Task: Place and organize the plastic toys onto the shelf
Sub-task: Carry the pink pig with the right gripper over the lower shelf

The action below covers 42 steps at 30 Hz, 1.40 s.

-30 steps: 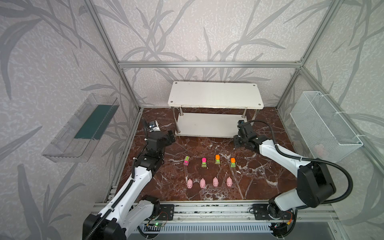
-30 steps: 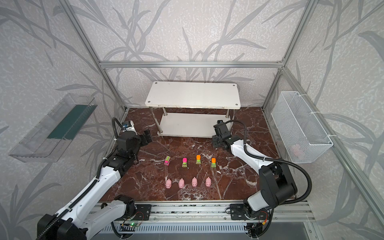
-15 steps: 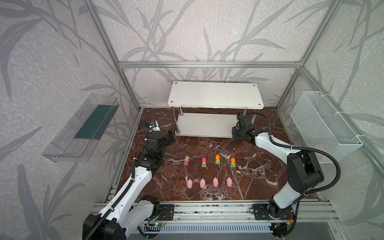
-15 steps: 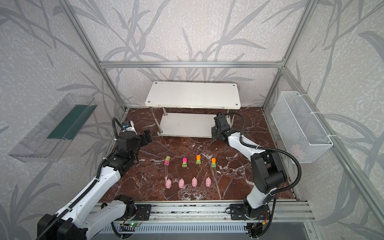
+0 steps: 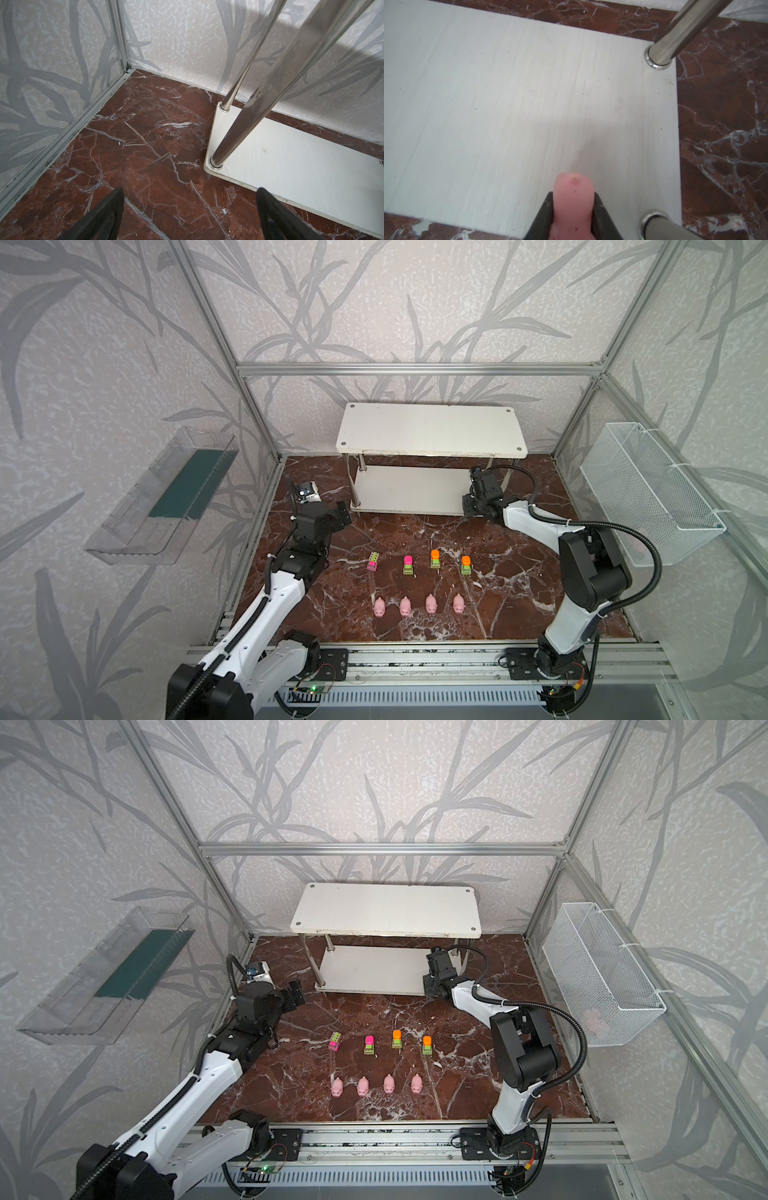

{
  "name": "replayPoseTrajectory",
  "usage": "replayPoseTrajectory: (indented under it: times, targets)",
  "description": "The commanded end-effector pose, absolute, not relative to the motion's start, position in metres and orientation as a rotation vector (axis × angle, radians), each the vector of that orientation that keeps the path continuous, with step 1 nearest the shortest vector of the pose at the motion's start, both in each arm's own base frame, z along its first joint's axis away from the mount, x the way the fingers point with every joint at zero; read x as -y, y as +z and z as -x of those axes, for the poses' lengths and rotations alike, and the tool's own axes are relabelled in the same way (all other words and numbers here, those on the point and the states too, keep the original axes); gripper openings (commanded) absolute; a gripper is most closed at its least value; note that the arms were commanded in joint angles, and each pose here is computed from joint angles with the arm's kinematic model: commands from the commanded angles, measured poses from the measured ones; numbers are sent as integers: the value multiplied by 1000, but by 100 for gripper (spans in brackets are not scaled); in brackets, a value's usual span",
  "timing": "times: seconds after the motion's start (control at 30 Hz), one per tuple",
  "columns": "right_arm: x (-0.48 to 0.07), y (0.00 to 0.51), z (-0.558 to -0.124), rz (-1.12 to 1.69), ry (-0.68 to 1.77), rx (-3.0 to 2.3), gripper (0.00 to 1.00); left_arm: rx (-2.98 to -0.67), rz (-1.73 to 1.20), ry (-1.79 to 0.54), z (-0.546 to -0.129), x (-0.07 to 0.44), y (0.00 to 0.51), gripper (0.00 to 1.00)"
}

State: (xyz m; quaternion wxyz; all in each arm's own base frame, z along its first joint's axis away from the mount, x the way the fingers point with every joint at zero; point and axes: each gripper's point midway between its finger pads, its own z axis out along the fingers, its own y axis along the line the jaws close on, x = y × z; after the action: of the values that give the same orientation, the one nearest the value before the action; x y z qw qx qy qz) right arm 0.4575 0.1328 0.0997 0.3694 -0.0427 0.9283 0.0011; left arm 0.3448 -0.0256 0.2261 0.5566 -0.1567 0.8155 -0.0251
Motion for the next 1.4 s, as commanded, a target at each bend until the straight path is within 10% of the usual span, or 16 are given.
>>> replayPoseTrajectory:
  times: [0.0, 1.37]
  targets:
    - [-121, 109, -475, 57, -26, -2340, 29, -1931, 375, -50, -345, 25, 221, 96]
    - [-102, 91, -488, -70, -21, -2441, 47, -1939, 378, -31, -345, 23, 217, 97]
